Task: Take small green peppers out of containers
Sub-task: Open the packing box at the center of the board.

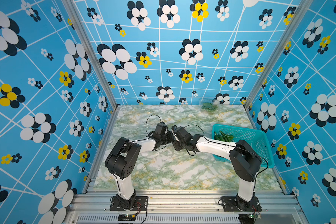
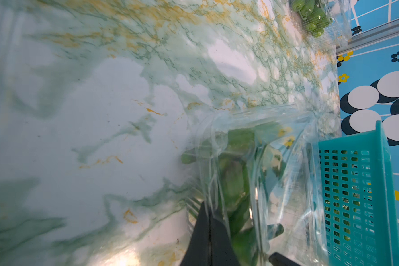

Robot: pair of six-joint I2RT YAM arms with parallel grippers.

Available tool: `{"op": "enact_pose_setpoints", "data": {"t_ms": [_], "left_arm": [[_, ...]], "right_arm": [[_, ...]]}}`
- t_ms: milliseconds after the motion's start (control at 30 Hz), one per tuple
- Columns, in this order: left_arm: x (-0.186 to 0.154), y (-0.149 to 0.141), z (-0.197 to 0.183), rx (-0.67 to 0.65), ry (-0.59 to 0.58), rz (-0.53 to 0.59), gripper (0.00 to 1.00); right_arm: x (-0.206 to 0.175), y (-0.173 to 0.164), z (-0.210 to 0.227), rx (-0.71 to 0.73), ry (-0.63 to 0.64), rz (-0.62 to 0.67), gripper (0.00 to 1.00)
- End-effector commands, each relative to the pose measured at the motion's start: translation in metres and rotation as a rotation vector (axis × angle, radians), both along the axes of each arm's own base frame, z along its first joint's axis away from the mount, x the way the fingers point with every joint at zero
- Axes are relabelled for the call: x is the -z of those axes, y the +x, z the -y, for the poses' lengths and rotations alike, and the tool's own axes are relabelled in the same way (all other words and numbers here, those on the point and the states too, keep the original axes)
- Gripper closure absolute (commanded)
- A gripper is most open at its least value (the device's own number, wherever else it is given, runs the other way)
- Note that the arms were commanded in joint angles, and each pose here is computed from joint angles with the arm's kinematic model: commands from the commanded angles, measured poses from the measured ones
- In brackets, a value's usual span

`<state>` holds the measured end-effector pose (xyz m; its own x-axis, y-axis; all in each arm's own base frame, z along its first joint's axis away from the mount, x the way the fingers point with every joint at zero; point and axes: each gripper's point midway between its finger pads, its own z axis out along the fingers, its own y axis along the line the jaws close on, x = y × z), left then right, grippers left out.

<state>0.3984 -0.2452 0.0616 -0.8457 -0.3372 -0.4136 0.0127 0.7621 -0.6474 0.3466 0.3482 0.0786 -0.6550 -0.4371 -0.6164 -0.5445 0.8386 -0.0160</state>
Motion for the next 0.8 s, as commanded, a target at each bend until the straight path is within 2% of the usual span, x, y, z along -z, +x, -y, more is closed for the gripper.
{"op": "enact_pose_setpoints", "data": {"t_ms": [0, 200, 467, 567, 767], "left_arm": [[0.006, -0.001, 0.001, 0.013, -0.007, -0.012, 1.00], [0.008, 0.000, -0.001, 0.010, -0.010, -0.018, 1.00], [0.004, 0.000, -0.002, 0.009, -0.016, -0.014, 1.00], [0.003, 0.001, -0.002, 0.010, -0.018, -0.009, 1.00], [0.002, 0.000, -0.004, 0.008, -0.019, -0.008, 1.00]], "right_arm": [[0.023, -0.006, 0.003, 0.020, -0.034, -0.061, 0.49], [0.029, -0.008, 0.009, 0.023, -0.067, -0.069, 0.60], [0.038, -0.015, 0.012, 0.011, -0.085, -0.105, 0.58], [0.042, -0.016, 0.017, 0.022, -0.110, -0.108, 0.62], [0.052, -0.017, 0.019, 0.022, -0.136, -0.129, 0.86]]}}
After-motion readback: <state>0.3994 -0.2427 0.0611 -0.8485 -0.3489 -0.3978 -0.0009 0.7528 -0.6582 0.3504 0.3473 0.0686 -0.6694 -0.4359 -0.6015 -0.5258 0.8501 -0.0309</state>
